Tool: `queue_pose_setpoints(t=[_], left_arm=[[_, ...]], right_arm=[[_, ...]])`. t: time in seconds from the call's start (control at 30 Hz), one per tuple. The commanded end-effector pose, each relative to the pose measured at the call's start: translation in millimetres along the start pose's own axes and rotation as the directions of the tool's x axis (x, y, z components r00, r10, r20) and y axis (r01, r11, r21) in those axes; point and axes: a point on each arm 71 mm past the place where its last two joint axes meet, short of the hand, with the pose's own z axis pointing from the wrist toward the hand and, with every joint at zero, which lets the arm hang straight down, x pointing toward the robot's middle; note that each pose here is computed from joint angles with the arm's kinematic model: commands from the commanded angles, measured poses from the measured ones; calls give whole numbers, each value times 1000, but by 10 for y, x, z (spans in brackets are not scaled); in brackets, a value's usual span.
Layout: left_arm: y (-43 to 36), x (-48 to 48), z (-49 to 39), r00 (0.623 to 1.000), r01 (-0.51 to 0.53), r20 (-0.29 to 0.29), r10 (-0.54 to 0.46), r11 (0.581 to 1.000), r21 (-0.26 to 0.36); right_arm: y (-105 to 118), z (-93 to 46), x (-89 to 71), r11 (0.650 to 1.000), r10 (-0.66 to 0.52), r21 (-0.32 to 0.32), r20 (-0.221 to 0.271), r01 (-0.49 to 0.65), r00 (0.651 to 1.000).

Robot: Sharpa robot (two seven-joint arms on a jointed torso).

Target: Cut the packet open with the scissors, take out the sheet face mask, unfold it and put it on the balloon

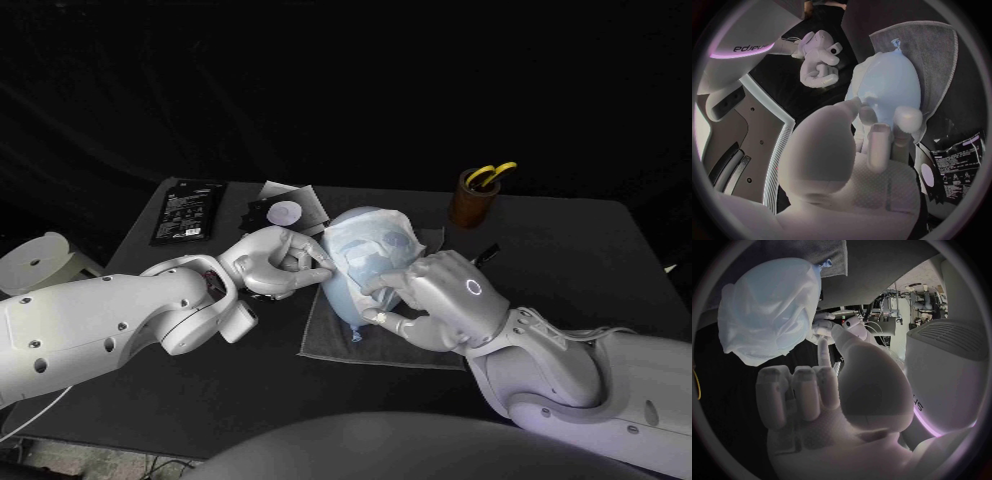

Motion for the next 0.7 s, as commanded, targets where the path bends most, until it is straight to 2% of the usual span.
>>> queue_pose_setpoints(t=[0.03, 0.3, 0.7], left_arm=[[5, 5, 44, 1000, -24, 12, 24, 1000, -2], [20, 27, 126, 999, -38, 7, 38, 999, -17], [-57, 80, 198, 1000, -11, 16, 10, 1000, 28]], right_arm=[[17, 5, 25, 1000, -9, 13, -18, 9, 1000], [34, 31, 53, 998, -40, 44, -25, 41, 999], [7, 77, 152, 990, -117, 71, -95, 124, 989]])
